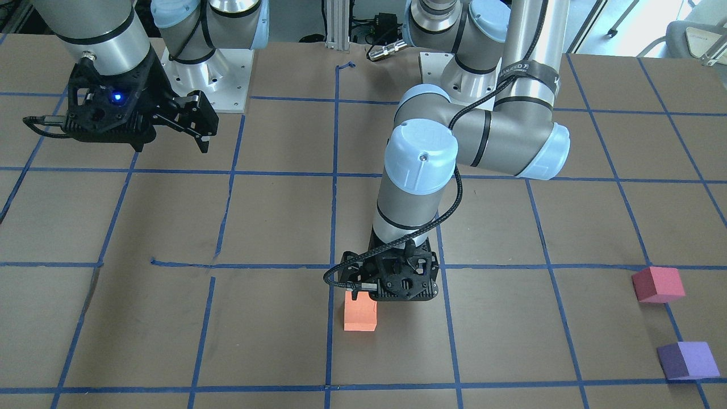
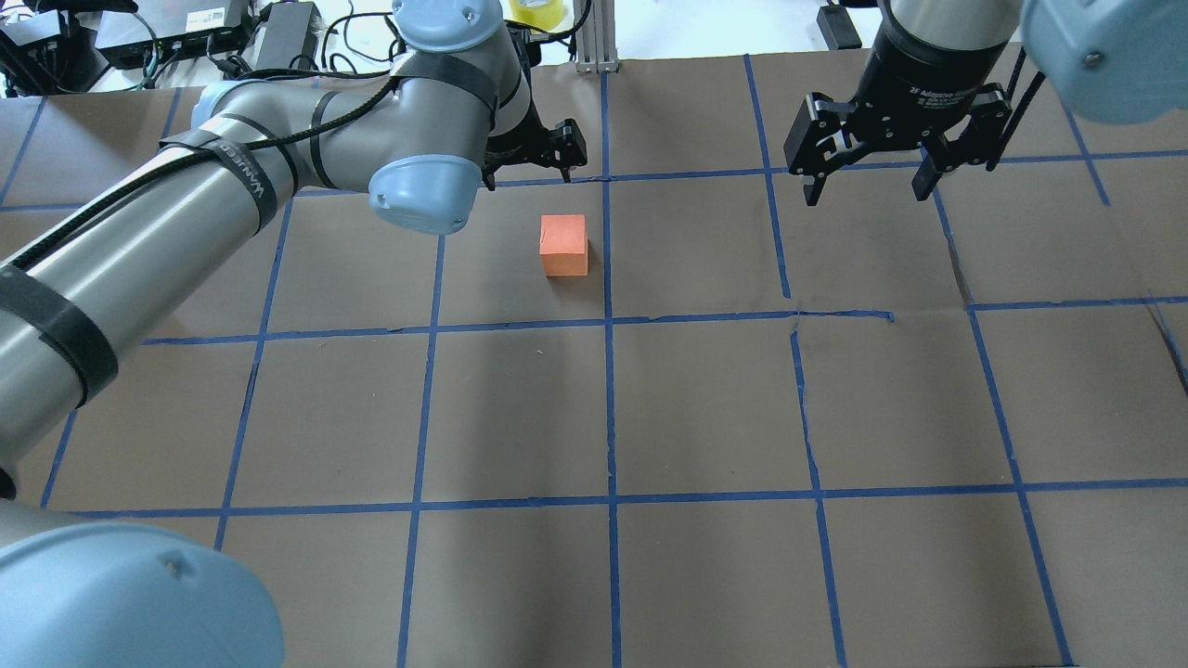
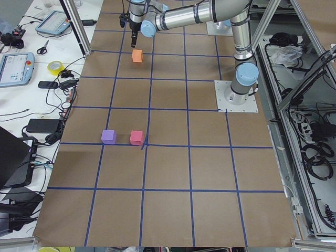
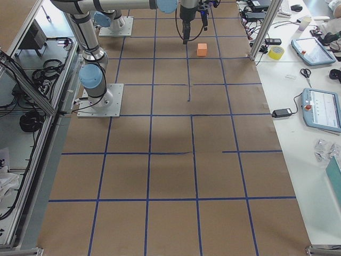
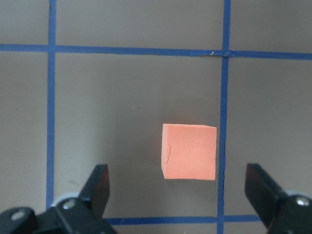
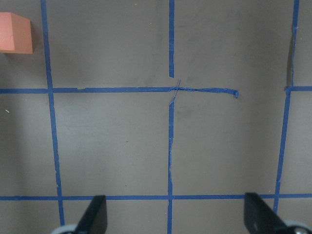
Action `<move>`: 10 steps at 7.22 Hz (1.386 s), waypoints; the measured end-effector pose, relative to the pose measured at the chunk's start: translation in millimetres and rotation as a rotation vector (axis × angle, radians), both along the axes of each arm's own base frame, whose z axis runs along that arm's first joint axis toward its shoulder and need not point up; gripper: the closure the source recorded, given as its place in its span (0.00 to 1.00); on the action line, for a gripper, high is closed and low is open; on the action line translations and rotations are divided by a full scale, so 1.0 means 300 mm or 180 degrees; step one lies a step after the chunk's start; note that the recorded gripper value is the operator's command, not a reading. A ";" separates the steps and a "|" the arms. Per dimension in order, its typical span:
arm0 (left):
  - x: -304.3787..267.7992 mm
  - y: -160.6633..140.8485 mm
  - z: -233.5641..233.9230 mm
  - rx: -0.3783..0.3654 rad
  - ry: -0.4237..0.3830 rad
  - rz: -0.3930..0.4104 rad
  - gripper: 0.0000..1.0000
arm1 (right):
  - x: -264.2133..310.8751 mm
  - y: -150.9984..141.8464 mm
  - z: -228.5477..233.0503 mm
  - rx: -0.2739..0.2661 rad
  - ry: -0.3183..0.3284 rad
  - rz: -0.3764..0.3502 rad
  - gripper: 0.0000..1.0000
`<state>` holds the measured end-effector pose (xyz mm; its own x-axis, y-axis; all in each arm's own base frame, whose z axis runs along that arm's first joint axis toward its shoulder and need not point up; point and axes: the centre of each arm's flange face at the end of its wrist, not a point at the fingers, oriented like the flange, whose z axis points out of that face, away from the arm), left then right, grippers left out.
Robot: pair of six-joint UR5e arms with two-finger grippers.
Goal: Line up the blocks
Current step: 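Lower the left gripper onto the orange cube and grasp it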
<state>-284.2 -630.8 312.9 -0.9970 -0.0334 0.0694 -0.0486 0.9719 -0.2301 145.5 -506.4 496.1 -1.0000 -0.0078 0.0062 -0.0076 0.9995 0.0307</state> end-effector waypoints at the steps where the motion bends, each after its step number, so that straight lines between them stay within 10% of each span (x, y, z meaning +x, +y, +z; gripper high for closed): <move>1: -0.011 -0.021 -0.044 0.0041 -0.0008 -0.0004 0.00 | 0.000 0.000 0.000 -0.0002 0.0003 0.0011 0.00; 10: -0.111 -0.046 -0.345 0.0420 -0.0115 -0.0162 0.00 | -0.005 -0.003 0.001 -0.0015 0.0008 0.0024 0.00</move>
<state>-317.4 -644.6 209.5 -0.9994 0.0109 0.0319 0.0076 0.9949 -0.1008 143.9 -507.3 496.5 -0.9998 -0.0154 0.0087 -0.0151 0.9995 0.0259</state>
